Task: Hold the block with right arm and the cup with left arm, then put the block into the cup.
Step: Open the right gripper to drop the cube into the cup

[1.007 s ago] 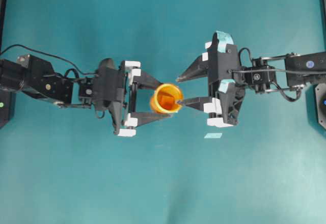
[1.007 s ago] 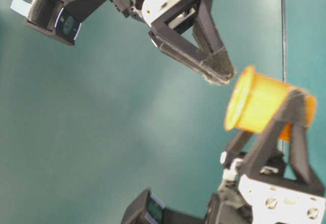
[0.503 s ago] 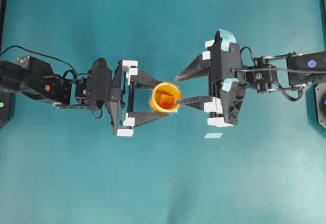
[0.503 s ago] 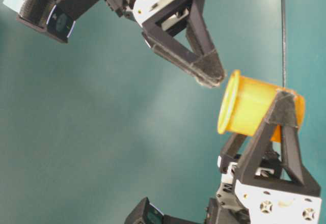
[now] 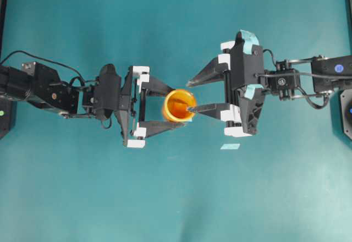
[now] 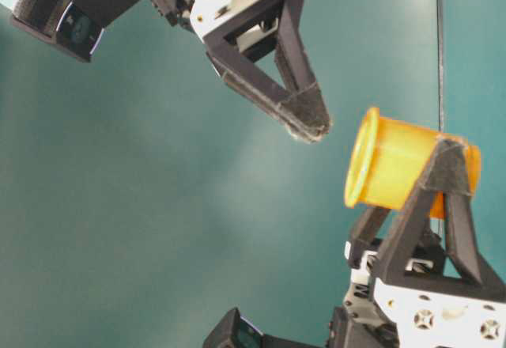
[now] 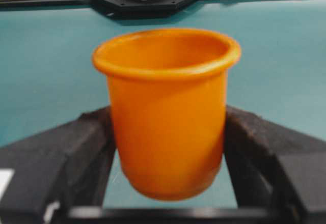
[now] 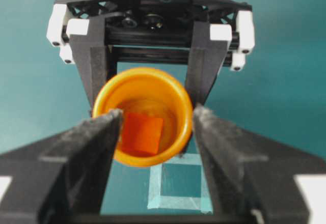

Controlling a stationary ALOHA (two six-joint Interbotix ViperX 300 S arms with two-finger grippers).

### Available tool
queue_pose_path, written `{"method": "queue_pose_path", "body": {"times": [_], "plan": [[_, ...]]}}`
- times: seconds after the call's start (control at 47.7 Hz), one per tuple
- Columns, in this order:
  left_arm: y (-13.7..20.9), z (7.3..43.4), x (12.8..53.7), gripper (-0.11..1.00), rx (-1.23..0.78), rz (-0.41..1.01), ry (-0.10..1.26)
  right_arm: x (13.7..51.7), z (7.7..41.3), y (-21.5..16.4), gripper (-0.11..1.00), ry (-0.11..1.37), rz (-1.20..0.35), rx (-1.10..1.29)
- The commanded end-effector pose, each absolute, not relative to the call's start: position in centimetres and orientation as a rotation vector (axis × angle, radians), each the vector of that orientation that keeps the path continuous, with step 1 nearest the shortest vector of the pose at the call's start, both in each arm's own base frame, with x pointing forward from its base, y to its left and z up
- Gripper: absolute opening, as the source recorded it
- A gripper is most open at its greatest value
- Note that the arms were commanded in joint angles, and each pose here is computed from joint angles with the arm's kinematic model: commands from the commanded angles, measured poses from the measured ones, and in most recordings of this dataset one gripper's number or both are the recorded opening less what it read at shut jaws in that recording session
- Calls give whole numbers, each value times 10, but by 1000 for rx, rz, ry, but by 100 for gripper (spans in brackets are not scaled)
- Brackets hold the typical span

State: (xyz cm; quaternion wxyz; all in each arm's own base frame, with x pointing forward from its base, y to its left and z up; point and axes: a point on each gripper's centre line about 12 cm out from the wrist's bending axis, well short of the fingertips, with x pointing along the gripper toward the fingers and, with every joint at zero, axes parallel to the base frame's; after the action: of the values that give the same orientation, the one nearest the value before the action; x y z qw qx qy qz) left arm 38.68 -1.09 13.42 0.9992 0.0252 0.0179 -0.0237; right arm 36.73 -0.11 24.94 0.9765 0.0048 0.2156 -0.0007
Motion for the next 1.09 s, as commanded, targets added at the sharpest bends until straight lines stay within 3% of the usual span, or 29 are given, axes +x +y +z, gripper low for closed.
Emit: {"method": "queue_pose_path", "body": {"times": [0.0,1.07], "plan": [[-12,145,391,62,49,-48,-9,368,268,0,61,373,6,5],[-12,143,396,62,42,-47,-12,372,282,4,61,256,39,-34]]}}
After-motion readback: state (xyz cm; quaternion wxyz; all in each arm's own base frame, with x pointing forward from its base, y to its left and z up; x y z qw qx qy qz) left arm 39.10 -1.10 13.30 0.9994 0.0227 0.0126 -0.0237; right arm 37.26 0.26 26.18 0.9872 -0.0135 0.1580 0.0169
